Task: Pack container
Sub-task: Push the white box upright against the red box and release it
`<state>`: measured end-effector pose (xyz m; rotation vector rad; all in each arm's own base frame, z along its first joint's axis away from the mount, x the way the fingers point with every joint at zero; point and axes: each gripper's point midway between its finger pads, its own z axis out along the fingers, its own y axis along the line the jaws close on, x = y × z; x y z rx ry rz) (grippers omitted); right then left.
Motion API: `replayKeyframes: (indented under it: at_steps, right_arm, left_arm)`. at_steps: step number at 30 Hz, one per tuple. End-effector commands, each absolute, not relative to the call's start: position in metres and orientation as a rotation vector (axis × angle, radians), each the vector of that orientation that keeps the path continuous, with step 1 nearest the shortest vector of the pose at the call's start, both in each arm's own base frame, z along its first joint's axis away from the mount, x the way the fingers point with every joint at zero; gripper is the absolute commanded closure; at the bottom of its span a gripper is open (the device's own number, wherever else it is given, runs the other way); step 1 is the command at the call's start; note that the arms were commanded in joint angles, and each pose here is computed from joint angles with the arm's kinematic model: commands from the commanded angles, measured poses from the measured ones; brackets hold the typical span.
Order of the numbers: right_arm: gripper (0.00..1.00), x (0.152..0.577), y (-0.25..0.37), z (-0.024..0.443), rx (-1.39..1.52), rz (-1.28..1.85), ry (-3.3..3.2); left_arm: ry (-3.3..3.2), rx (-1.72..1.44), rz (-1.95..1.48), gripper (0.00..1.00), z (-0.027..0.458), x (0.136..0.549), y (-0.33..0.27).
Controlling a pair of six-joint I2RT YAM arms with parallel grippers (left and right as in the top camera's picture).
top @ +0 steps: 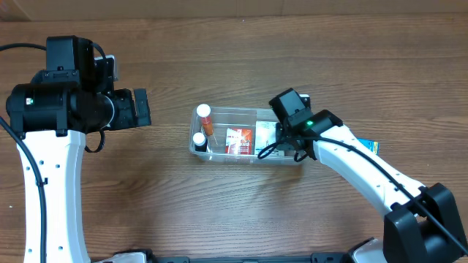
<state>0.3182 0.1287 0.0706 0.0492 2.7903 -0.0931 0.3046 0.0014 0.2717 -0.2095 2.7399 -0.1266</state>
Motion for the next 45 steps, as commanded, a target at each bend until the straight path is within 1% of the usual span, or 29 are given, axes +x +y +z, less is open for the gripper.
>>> replayKeyframes:
  at_steps: [1,4,9,16,19,21,26,29,35,37,45]
  right_arm:
    - [0.96,0.317,0.116,0.052,0.092,-0.13,2.788]
    - [0.96,0.317,0.12,0.043,0.086,-0.088,2.775]
    - [0.96,0.321,0.126,0.04,0.076,-0.051,2.763]
    - [0.95,0.314,0.169,0.039,-0.218,0.247,2.798]
    - [0.94,0.314,0.169,0.039,-0.22,0.246,2.798]
    - [0.92,0.314,0.169,0.039,-0.219,0.242,2.797]
    - [0.92,0.315,0.17,0.04,-0.221,0.25,2.791]
    - [0.92,0.313,0.184,0.043,-0.318,0.352,2.775]
    - [0.91,0.313,0.197,0.047,-0.343,0.453,2.754]
    - [0.91,0.315,0.195,0.047,-0.336,0.432,2.751]
    - [0.91,0.33,0.158,0.043,-0.178,0.145,2.735]
  left_arm:
    - [2.734,-0.198,-0.109,0.0,0.273,0.304,0.006]
    - [2.735,-0.198,-0.109,0.0,0.273,0.304,0.006]
    - [2.737,-0.198,-0.109,0.0,0.272,0.304,0.006]
    - [2.737,-0.198,-0.108,0.0,0.272,0.304,0.006]
    - [2.737,-0.198,-0.108,0.0,0.272,0.304,0.006]
    - [2.737,-0.198,-0.108,0.0,0.272,0.304,0.006]
    - [2.737,-0.198,-0.108,0.0,0.272,0.304,0.006]
    - [2.737,-0.198,-0.108,0.0,0.272,0.304,0.006]
    - [2.737,-0.198,-0.108,0.0,0.272,0.304,0.006]
    - [2.737,-0.198,-0.108,0.0,0.272,0.304,0.006]
    - [2.737,-0.199,-0.103,0.0,0.272,0.304,0.006]
